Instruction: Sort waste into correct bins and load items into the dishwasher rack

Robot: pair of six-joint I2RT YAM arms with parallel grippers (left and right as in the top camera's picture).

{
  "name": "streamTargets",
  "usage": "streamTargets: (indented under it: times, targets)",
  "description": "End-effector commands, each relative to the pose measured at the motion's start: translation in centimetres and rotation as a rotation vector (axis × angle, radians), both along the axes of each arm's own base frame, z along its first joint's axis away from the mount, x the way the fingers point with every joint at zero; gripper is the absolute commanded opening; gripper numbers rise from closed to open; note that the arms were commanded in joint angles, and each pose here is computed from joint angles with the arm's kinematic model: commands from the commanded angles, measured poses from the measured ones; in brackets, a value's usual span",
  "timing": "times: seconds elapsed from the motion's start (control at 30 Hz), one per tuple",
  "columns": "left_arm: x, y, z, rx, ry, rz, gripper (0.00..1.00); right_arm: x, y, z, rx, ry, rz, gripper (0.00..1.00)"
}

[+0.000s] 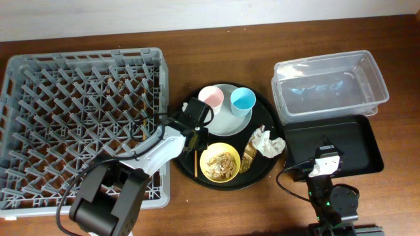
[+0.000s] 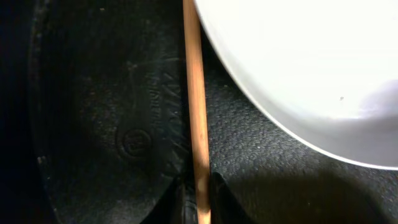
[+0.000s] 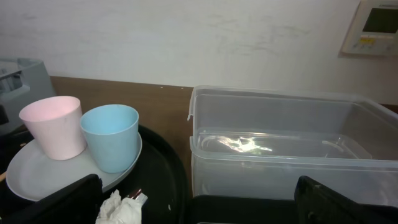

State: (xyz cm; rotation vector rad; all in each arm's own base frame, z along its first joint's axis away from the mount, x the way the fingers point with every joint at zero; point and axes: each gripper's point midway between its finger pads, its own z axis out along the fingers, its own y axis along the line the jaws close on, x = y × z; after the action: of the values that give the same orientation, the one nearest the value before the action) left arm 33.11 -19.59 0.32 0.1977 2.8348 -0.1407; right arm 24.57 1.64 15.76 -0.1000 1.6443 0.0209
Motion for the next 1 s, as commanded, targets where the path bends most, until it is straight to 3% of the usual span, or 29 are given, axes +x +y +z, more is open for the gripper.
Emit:
streamTargets:
  times: [0.0, 0.1, 0.17, 0.23, 0.33, 0.53, 0.63, 0.77, 0.87, 0.97]
  targets:
    - [-0.9, 0.2, -2.4, 0.028, 0.056, -0.005, 0.01, 0.0, 0.0, -0.2, 0.0, 0.003, -0.002, 0.99]
    - [0.4, -0.5, 0.9, -0.012, -0.015, -0.004, 0.01, 0.0, 0.0, -0.2, 0.0, 0.003, -0.002, 0.99]
    - [2.0, 0.1, 6.7, -0.015, -0.153, 0.026, 0.01, 0.0, 0.0, -0.2, 0.001, 0.003, -0.002, 0.99]
    - [2.5, 3.3, 14.3, 0.05, -0.347, 0.105, 0.01, 0.0, 0.0, -0.2, 0.001, 0.003, -0.002, 0.99]
    - [1.3, 8.0, 17.8, 0.206, -0.42, 0.13, 0.01, 0.0, 0.0, -0.2, 0.001, 0.003, -0.002, 0.99]
    - [1.3, 17.8, 14.8, 0.36, -0.233, 0.251, 0.01, 0.0, 0.0, -0.2, 0.001, 0.003, -0.002, 0.99]
    - [2.2, 16.9, 11.3, 0.368, -0.14, 0.093, 0.0, 0.0, 0.0, -0.2, 0.001, 0.003, -0.002, 0.98]
    - [2.5, 17.3, 7.5, 0.431, -0.042, 0.06, 0.0, 0.0, 0.0, -0.2, 0.0, 0.003, -0.002, 0.99]
    - [2.6, 17.3, 7.1, 0.432, -0.038, 0.064, 0.02, 0.0, 0.0, -0.2, 0.0, 0.003, -0.002, 0.99]
    - [2.6, 17.3, 7.1, 0.432, -0.038, 0.064, 0.32, 0.0, 0.0, -0.2, 0.001, 0.003, -0.002, 0.99]
